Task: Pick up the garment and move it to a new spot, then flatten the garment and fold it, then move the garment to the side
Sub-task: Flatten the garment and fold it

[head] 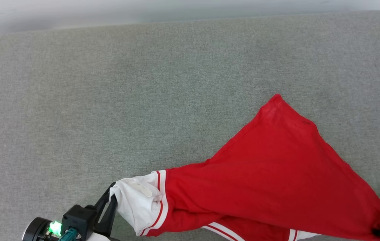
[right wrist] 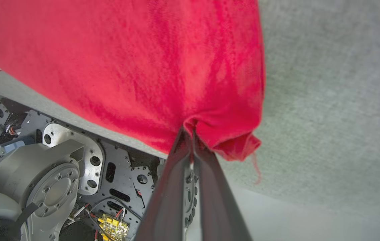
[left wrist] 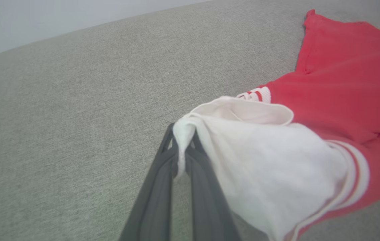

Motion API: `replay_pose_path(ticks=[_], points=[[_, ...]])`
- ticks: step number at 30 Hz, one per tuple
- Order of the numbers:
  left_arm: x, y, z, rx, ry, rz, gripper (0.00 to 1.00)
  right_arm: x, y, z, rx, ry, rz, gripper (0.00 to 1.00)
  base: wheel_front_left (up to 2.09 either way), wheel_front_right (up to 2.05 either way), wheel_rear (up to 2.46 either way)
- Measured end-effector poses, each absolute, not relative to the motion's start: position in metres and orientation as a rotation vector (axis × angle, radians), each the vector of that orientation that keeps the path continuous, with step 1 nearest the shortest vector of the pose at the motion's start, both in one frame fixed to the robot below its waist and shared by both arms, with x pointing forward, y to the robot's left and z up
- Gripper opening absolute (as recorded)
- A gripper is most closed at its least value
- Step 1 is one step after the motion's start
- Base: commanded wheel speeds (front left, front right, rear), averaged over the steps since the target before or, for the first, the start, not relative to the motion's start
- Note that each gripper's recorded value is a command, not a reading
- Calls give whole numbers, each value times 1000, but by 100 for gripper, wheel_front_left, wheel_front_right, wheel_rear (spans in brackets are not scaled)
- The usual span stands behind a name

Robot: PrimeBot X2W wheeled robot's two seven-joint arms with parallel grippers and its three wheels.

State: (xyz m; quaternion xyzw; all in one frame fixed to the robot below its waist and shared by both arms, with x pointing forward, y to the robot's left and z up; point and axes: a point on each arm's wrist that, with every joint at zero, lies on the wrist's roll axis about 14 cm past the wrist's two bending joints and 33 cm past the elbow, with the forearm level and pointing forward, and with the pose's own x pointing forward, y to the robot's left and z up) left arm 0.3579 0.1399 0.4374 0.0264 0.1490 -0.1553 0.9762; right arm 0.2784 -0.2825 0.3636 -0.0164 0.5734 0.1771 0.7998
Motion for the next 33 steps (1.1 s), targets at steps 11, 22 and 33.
replay_pose_path(ticks=[11, 22, 33], points=[[357, 141, 440, 49, 291, -307, 0, 396, -274, 463, -178, 790, 400, 100, 0, 0, 0], [373, 137, 437, 47, 275, -315, 0, 468, -200, 488, -388, 822, 562, 100, 0, 0, 0], [387, 137, 419, 39, 302, -305, 0, 504, -151, 416, -489, 1034, 645, 100, 0, 0, 0]])
